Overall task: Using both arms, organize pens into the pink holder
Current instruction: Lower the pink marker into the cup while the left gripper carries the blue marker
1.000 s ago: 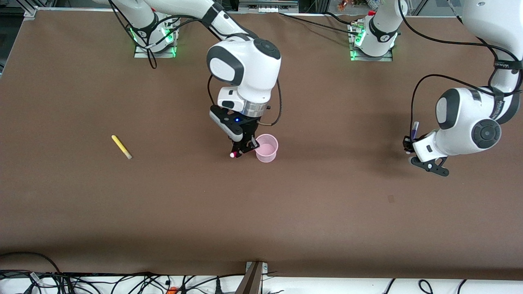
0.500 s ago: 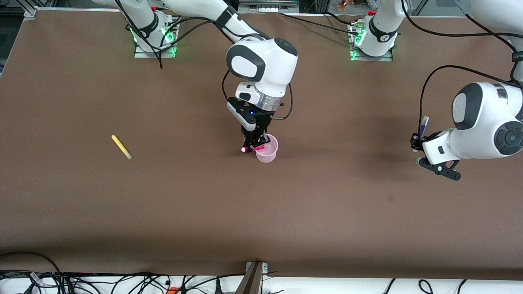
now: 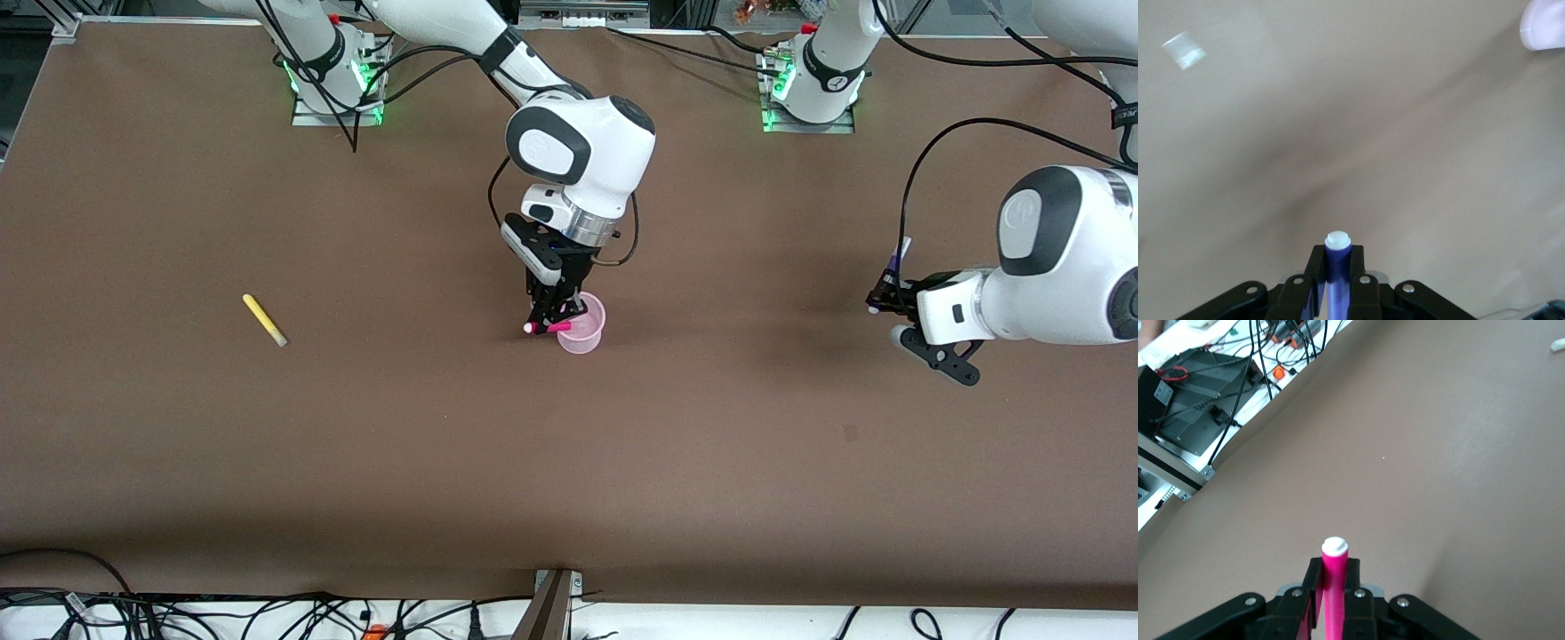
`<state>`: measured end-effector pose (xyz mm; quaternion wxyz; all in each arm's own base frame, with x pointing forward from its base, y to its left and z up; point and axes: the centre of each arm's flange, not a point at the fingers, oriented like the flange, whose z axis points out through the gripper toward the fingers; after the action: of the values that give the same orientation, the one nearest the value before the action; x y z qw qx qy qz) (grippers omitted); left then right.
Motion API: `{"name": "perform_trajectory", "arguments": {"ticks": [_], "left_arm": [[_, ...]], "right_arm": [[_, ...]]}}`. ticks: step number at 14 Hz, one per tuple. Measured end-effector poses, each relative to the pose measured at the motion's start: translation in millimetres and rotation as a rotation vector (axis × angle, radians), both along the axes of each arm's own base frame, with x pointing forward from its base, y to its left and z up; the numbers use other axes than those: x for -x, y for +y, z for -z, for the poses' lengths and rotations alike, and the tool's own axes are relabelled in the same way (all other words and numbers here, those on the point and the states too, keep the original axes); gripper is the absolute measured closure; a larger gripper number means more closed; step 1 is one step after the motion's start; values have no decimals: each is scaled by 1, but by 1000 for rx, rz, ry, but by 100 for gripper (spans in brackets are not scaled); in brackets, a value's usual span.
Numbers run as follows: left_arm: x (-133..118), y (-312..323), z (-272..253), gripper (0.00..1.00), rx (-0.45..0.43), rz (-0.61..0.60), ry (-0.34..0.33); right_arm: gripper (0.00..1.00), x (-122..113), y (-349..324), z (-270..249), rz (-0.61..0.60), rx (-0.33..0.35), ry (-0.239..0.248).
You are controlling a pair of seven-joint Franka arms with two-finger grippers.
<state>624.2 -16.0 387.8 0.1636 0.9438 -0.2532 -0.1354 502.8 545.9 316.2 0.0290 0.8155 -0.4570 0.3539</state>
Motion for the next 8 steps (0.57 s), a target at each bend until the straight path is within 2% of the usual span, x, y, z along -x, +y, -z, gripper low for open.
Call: {"name": "perform_trajectory", "arguments": {"ticks": [3, 8], "left_arm": [[-1, 7, -4, 82, 185, 52, -44], [-4, -15, -12, 82, 401, 63, -87]], "right_arm": [[83, 8, 5, 3, 7, 8, -16], [83, 25, 16, 24, 14, 36, -19]]}}
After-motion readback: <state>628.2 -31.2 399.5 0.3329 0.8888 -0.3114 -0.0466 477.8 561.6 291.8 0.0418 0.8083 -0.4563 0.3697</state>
